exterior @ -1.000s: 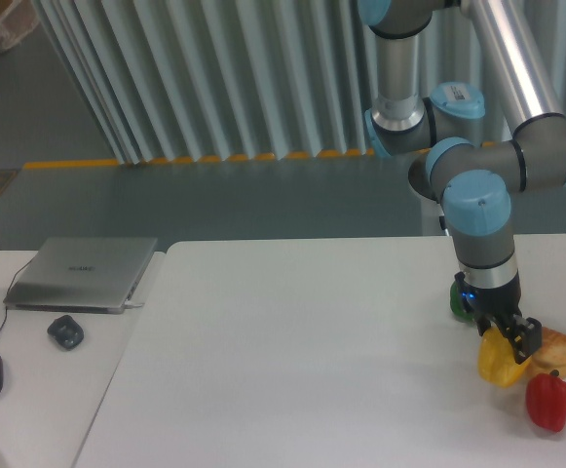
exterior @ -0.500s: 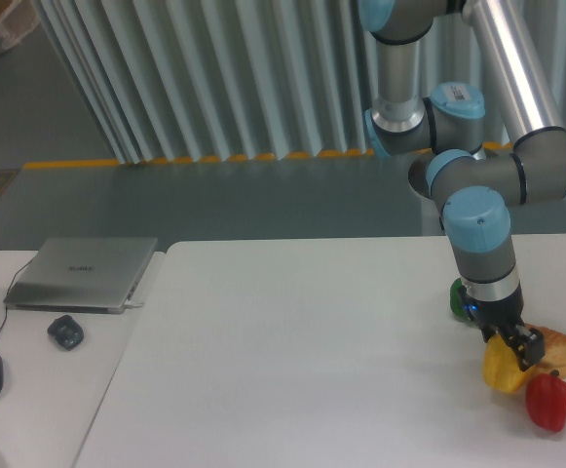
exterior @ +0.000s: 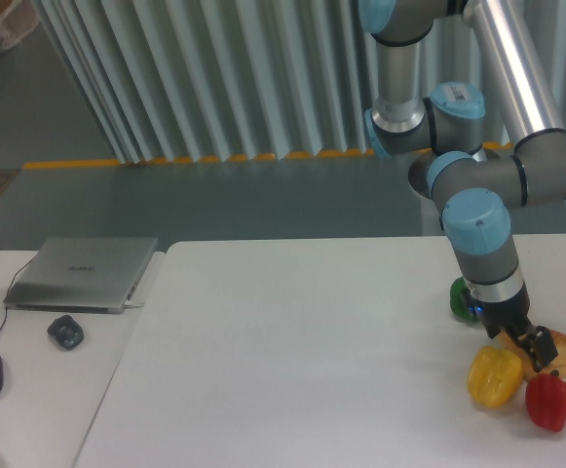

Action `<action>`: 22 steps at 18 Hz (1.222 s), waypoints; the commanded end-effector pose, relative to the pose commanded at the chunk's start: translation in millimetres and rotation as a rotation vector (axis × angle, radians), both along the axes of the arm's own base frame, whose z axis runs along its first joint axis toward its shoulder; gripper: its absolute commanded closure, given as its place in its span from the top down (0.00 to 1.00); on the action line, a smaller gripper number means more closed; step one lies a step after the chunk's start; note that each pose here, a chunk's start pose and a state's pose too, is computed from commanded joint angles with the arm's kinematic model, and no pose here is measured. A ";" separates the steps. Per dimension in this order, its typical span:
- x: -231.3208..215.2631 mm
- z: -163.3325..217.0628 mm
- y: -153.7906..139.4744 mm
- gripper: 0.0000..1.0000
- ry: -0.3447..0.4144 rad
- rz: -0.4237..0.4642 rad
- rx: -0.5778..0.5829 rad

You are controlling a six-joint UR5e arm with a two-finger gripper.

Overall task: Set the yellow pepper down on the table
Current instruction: 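Lift the open gripper up away from the yellow pepper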

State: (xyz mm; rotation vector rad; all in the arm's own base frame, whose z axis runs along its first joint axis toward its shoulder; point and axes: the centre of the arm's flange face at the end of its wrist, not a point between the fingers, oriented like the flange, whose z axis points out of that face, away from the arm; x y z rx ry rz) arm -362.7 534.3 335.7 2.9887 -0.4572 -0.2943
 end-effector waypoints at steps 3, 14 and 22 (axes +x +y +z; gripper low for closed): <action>3.5 33.3 -1.2 1.00 -0.091 -0.028 0.067; 21.9 84.2 -19.8 1.00 -0.232 -0.409 -0.026; 34.1 83.4 -25.2 1.00 -0.248 -0.411 -0.024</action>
